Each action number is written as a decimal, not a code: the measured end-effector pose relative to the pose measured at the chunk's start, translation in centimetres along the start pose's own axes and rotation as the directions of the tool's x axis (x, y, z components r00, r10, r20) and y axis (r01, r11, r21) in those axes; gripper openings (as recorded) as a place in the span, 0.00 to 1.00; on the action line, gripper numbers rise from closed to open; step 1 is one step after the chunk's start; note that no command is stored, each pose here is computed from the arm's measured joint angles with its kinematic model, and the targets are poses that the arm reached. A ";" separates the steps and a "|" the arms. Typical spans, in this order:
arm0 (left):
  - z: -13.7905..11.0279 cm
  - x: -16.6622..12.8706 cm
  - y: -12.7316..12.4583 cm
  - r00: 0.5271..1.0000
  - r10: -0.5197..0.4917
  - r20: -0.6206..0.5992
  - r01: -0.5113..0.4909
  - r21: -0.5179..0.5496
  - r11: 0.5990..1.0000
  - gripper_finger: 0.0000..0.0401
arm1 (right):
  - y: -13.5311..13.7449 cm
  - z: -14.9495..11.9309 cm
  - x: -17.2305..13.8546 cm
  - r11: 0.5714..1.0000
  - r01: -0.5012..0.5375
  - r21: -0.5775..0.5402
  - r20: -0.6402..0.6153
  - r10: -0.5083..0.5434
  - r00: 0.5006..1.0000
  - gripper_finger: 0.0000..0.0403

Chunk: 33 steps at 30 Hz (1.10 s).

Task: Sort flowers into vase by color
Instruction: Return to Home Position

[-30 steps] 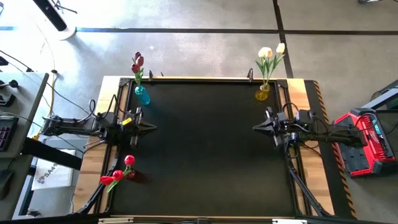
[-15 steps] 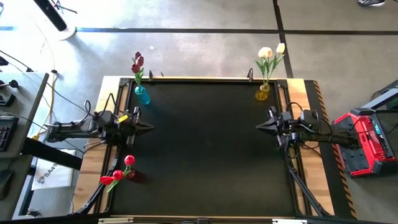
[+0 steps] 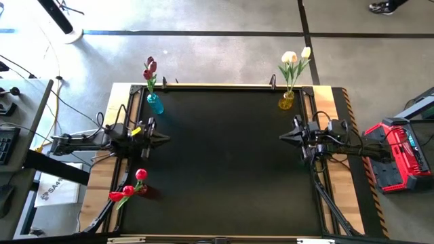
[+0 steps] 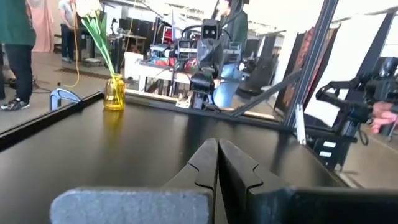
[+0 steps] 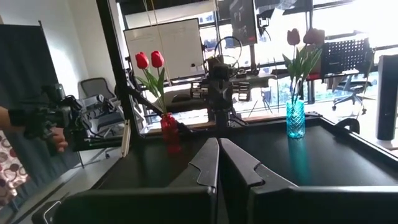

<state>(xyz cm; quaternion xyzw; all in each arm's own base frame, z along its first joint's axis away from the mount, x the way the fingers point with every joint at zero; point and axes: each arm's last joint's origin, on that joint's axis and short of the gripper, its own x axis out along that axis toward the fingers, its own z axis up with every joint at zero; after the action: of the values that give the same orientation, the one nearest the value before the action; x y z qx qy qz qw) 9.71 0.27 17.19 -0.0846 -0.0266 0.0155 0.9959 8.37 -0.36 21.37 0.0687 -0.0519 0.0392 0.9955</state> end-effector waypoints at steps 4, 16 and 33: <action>0.0 0.0 0.0 1.000 0.000 0.003 0.000 0.023 1.000 0.00 | 0.0 0.0 0.0 1.000 0.001 0.000 -0.003 -0.001 1.000 0.00; -0.3 0.0 0.1 1.000 0.004 -0.030 -0.003 0.043 0.999 0.00 | -0.2 -0.7 0.0 0.998 0.054 -0.038 -0.071 -0.056 0.996 0.00; -0.3 0.0 0.0 1.000 0.003 -0.030 0.000 0.078 0.997 0.00 | -0.3 0.0 0.0 0.993 0.117 -0.020 0.016 -0.117 0.993 0.00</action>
<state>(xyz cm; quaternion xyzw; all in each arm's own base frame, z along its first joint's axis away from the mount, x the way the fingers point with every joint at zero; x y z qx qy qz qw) 9.71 0.27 16.86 -0.0460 -0.0108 0.0159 0.9988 8.42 -0.71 21.37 0.0614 -0.0557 -0.0203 0.9963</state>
